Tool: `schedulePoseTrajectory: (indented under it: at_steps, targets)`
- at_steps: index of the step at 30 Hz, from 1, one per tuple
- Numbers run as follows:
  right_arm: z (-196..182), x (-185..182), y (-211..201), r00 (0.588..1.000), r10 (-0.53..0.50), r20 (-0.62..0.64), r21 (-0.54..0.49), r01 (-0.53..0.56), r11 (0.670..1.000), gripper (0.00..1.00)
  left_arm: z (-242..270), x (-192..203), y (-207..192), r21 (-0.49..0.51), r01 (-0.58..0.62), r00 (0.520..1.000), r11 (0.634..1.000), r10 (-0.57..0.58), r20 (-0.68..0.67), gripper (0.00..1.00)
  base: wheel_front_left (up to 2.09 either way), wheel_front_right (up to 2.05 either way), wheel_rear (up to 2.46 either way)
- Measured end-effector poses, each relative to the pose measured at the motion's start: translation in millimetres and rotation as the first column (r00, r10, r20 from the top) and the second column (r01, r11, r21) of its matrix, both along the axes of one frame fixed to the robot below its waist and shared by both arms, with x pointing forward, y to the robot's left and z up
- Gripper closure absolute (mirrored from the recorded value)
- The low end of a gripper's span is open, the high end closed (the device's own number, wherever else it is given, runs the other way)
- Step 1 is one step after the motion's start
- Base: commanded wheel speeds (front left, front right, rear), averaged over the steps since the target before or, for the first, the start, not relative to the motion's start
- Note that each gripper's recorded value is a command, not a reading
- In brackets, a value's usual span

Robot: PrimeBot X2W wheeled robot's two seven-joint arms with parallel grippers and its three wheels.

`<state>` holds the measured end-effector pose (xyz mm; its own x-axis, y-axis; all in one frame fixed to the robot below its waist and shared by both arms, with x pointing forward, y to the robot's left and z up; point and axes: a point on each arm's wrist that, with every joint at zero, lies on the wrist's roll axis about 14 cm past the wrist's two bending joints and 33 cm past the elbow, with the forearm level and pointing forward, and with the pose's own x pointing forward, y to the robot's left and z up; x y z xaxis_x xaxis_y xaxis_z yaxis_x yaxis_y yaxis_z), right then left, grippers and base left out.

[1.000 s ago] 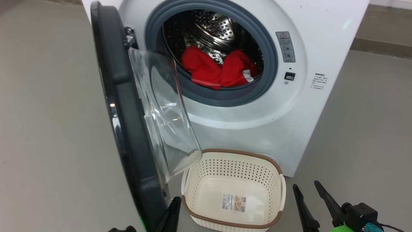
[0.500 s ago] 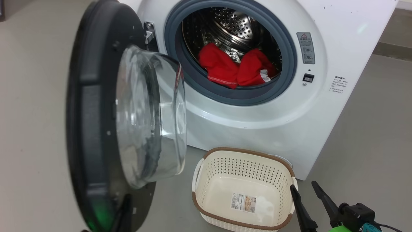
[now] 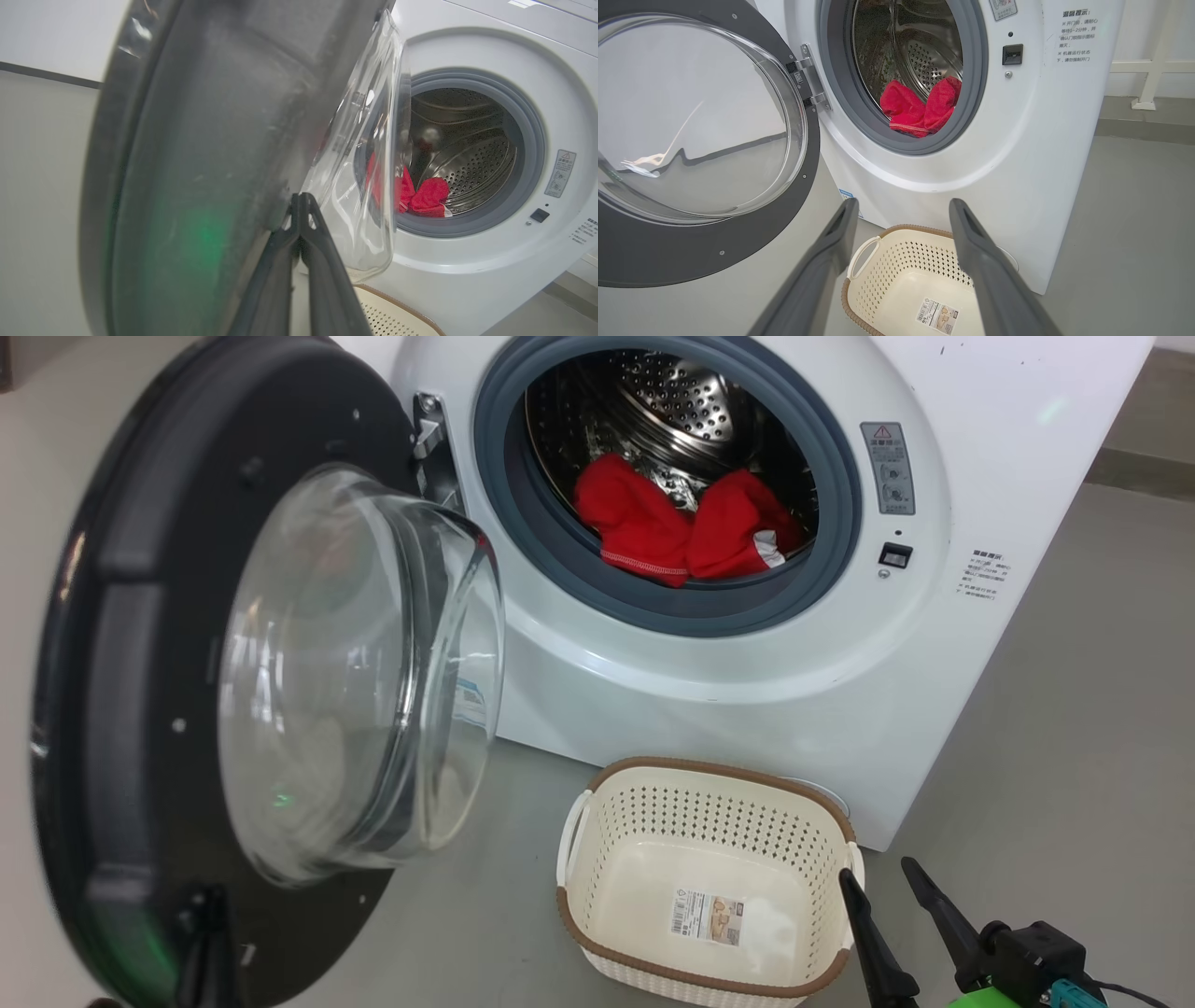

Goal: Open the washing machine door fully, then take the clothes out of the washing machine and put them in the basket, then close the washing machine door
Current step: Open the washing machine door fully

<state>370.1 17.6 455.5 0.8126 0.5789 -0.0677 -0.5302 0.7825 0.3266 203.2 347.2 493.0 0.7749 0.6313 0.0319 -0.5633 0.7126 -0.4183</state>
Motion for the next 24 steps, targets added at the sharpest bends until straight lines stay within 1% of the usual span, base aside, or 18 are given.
schedulePoseTrajectory:
  at_steps: [4,9,12,17,24]
  targets:
    - [-2,1,-1,1.000,-0.001,-0.003,-0.002,0.001,1.000,0.00,-1,-4,16,0.017,-0.046,0.999,0.999,0.047,-0.017,1.00,0.00,0.00,0.00]
    - [-4,2,-1,1.000,-0.003,-0.007,-0.005,0.003,1.000,0.00,13,-4,40,0.049,-0.101,0.995,0.994,0.101,0.012,1.00,0.00,0.00,0.00]
    - [-6,2,-2,1.000,-0.005,-0.012,-0.006,0.005,1.000,0.00,14,-6,54,0.056,-0.137,0.991,0.989,0.137,0.007,1.00,0.00,0.00,0.00]
    - [-4,9,-3,1.000,-0.012,0.000,-0.008,0.012,1.000,0.00,13,-7,73,0.064,-0.183,0.983,0.981,0.183,-0.006,1.00,0.00,0.00,0.00]
    - [-10,13,-8,0.999,-0.030,-0.011,-0.012,0.029,0.999,0.00,13,-4,95,0.049,-0.240,0.971,0.970,0.241,-0.010,1.00,0.00,0.00,0.00]
